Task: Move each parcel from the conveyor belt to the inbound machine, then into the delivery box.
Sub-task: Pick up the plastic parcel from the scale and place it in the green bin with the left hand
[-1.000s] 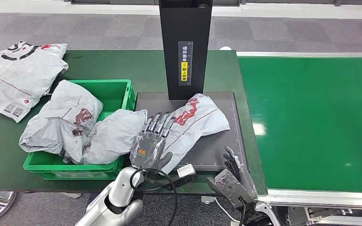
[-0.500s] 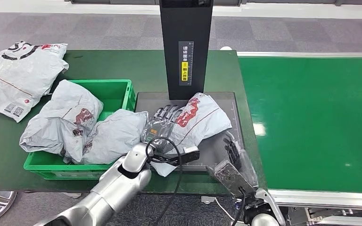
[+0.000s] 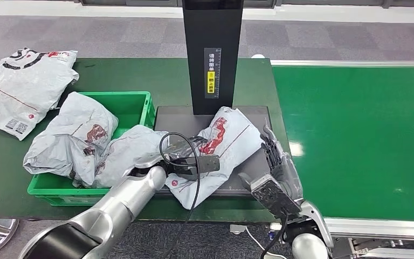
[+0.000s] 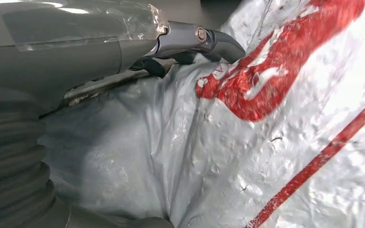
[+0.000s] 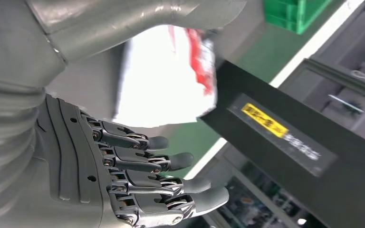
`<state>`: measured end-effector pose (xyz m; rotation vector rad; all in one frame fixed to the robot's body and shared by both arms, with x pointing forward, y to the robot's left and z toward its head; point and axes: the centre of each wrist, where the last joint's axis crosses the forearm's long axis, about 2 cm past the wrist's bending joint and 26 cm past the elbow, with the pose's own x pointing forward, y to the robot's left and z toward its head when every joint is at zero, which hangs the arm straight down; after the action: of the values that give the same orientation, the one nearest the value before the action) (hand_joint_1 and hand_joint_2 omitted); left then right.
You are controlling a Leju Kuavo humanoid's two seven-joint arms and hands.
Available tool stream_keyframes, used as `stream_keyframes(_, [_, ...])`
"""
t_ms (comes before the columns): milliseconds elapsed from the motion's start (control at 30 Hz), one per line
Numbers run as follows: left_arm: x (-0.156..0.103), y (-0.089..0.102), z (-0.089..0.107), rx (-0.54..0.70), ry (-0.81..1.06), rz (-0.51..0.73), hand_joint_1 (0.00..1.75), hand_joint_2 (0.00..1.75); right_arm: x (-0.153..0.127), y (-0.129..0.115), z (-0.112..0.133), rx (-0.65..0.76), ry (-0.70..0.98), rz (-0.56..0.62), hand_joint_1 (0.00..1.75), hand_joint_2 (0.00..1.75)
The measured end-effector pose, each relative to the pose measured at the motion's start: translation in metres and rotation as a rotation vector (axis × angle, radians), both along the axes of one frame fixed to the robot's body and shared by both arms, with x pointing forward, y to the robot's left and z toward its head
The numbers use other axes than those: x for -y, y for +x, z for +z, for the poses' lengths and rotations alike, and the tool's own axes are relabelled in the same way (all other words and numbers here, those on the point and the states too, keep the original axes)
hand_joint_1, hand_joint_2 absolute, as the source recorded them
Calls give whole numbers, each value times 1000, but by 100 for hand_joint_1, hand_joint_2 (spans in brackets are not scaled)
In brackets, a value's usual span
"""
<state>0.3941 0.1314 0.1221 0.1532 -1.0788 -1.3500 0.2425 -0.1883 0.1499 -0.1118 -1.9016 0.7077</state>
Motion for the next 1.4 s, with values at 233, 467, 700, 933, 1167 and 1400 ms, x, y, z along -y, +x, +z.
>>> stream_keyframes(233, [0,8,10,-185,44,-88,175,175,-3,14,7,25,17,12,0,175])
stream_keyframes(467, [5,13,20,-189,16,-103,175,175,-1,14,6,30,31,3,0,175])
stream_keyframes(700, [7,12,19,-174,-3,-80,175,175,1,10,1,18,40,-17,0,175])
stream_keyframes(933, [6,10,15,-141,-24,-39,175,175,5,5,-2,5,44,-34,0,175])
stream_keyframes(1167, [4,11,15,-94,-76,21,175,175,13,-2,-4,3,54,-72,0,175])
stream_keyframes(1400, [-7,17,17,-23,-152,99,175,175,18,-7,-5,-7,68,-89,0,175])
